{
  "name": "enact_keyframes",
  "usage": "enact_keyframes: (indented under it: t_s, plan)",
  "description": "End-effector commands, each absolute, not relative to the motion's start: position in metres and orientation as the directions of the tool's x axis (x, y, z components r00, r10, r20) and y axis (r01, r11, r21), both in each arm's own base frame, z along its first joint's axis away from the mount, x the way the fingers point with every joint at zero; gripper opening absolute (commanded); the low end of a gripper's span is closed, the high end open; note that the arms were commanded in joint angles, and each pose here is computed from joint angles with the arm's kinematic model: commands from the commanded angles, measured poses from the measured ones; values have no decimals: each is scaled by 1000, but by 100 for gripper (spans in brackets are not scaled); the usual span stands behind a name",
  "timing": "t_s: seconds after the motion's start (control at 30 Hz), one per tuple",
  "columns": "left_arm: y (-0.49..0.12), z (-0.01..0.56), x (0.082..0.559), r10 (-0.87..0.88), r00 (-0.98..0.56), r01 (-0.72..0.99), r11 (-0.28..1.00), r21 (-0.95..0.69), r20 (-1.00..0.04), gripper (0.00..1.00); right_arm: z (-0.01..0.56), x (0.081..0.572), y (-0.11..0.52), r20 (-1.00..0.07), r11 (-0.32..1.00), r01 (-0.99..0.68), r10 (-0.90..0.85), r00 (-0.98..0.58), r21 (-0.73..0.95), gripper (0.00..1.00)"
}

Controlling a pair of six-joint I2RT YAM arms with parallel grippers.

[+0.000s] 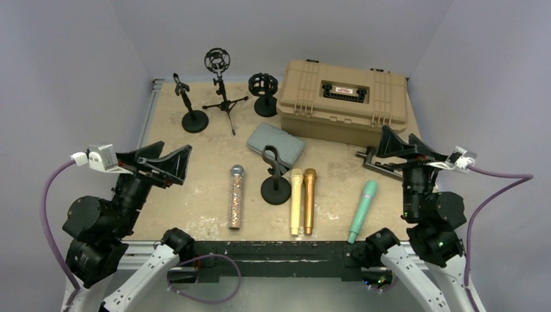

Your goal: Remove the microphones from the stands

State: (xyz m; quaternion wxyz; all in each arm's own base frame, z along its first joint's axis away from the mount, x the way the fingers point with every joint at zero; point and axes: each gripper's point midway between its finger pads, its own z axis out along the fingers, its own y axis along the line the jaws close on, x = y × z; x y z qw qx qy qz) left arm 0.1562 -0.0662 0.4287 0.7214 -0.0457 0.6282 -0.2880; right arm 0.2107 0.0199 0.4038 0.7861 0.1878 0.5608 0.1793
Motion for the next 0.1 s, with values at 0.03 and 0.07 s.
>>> enact_keyframes:
  t_s: [0.03, 0.07]
  plan:
    - [-69, 429, 164, -463, 50, 353, 837, -419, -885, 96, 406, 211, 12, -812, 860, -27, 491, 316, 509, 98]
    - [-71, 428, 164, -457, 48, 359, 838, -412, -888, 96, 410, 209, 13, -813, 862, -40, 492, 312, 506, 99]
